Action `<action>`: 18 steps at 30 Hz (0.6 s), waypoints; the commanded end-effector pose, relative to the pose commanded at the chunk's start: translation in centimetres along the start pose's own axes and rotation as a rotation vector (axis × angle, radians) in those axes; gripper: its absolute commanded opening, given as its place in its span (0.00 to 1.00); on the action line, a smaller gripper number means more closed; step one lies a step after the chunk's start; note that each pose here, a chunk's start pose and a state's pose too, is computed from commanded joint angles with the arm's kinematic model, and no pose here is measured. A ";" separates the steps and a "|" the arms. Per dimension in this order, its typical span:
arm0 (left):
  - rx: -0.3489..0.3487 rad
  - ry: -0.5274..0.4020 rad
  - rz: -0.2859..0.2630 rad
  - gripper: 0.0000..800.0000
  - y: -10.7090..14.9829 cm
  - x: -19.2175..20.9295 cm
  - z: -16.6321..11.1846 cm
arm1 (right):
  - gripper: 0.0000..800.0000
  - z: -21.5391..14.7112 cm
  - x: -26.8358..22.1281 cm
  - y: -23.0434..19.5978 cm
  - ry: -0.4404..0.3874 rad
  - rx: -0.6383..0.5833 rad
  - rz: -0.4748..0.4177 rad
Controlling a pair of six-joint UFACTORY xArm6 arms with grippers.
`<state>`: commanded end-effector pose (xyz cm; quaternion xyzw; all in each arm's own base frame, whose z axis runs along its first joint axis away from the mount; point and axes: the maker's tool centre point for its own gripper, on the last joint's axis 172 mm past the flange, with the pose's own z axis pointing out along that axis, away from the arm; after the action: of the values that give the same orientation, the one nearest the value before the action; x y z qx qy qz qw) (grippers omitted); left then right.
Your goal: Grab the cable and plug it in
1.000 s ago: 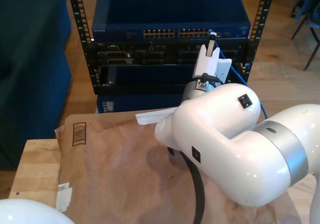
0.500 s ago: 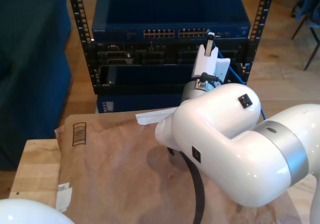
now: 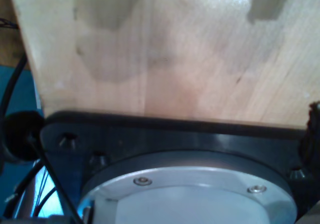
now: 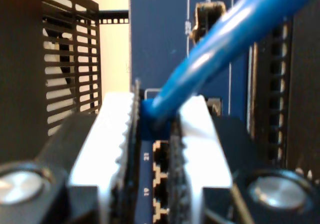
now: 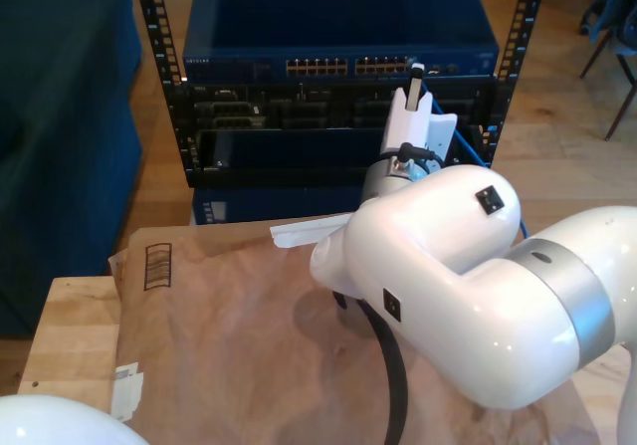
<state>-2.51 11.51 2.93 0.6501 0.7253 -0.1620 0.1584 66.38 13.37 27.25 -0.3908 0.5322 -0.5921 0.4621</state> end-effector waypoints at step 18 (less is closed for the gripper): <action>0.000 0.000 0.000 1.00 0.0 0.0 0.0 | 0.00 0.2 -0.6 0.1 -0.013 -0.012 0.005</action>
<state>-2.51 11.51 2.93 0.6501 0.7253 -0.1620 0.1584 66.72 13.92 27.23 -0.3961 0.5337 -0.5854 0.4643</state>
